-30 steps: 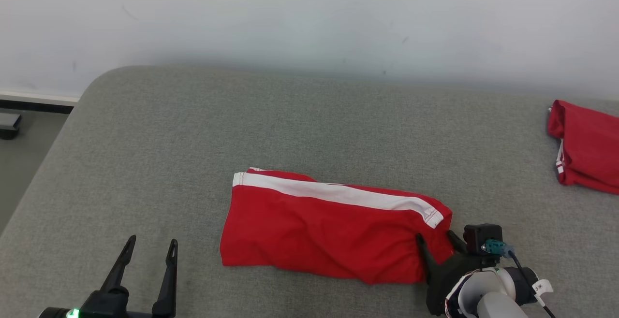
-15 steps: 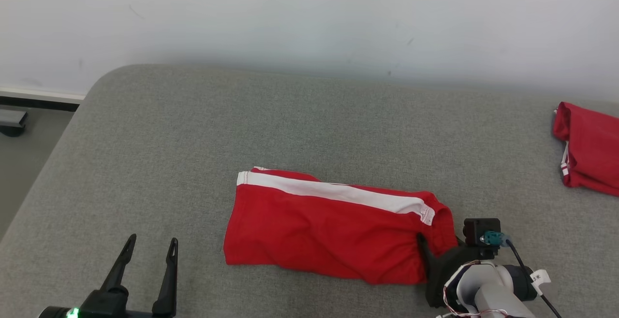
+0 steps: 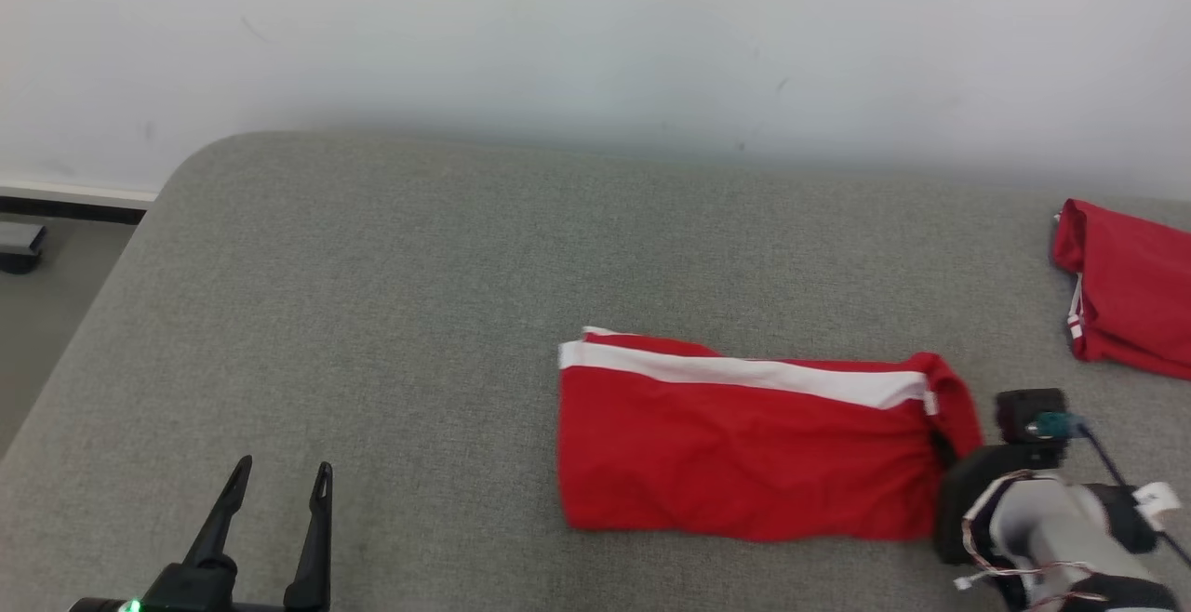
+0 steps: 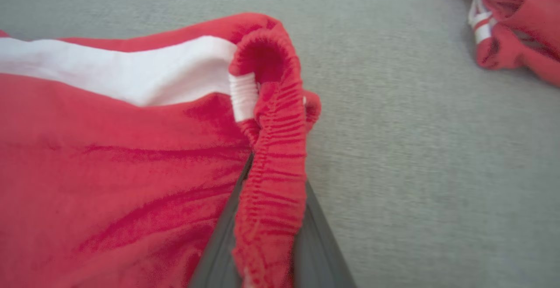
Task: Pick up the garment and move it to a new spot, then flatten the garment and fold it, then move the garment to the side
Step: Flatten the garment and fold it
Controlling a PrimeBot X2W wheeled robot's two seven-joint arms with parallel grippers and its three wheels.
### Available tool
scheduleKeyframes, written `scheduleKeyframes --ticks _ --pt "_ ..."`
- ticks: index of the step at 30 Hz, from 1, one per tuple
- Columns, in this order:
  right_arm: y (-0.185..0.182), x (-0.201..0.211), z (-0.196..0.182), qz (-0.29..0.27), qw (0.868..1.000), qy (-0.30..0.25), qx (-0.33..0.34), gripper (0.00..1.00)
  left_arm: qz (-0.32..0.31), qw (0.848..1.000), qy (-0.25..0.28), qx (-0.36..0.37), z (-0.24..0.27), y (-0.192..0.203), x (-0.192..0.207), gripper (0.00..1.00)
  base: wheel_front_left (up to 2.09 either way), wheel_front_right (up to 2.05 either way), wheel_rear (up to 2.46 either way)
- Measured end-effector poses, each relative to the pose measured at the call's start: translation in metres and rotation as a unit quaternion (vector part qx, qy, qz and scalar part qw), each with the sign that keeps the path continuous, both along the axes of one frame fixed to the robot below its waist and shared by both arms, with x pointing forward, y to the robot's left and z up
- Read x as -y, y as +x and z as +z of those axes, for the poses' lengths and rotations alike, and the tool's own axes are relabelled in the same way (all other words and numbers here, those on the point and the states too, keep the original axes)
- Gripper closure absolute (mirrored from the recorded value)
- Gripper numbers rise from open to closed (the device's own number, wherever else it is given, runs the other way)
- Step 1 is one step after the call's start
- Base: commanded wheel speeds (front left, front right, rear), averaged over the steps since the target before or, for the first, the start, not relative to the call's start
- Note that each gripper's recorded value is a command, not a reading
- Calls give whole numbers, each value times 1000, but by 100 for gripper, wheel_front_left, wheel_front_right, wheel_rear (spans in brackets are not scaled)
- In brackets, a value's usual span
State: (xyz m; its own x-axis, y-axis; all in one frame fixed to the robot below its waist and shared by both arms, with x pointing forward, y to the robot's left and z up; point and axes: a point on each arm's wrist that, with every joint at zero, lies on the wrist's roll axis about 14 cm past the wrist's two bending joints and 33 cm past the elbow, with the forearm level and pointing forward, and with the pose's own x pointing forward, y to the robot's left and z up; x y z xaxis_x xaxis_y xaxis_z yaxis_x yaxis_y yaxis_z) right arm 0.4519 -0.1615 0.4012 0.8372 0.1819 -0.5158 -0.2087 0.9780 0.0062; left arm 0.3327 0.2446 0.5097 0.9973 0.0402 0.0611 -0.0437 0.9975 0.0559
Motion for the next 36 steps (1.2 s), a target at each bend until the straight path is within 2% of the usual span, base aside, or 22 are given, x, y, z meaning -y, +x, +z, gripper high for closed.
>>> scheduleKeyframes --ticks 5,7,10,13,14,15,17,19,24,27,32,36 --pt "3 72 14 -44 997 -56 -2 100 -5 1000 -1 3 2 3 3 0 0 0 0" --pt "4 83 21 -48 997 -63 0 100 -7 1000 -2 3 2 5 4 0 0 0 0" --pt "8 82 33 -57 998 -40 2 100 -7 1000 -4 1 0 6 6 0 0 0 0" --pt "10 61 44 -53 998 16 -9 100 -13 1000 -6 2 0 8 10 0 0 0 0" --pt "10 61 44 -53 998 16 -9 100 -13 1000 -6 2 0 8 10 0 0 0 0" --pt "12 42 57 -44 997 64 -14 100 -16 1000 -7 1 -1 7 12 0 0 0 0" --pt "12 33 63 -36 996 84 -22 100 -18 1000 -8 0 -2 7 14 0 0 0 0" --pt "9 14 75 -19 990 134 -40 100 -21 1000 -9 3 0 8 16 0 0 0 0" --pt "-4 -27 100 33 974 215 -68 100 -29 999 -14 10 3 10 24 0 0 0 0" --pt "-12 -56 101 51 958 268 -90 100 -32 999 -17 11 4 11 27 0 0 0 0" --pt "-18 -105 91 73 946 297 -109 100 -34 999 -24 6 0 10 29 0 0 0 0" --pt "-15 -123 77 73 948 287 -121 100 -34 999 -26 6 0 11 29 0 0 0 0"
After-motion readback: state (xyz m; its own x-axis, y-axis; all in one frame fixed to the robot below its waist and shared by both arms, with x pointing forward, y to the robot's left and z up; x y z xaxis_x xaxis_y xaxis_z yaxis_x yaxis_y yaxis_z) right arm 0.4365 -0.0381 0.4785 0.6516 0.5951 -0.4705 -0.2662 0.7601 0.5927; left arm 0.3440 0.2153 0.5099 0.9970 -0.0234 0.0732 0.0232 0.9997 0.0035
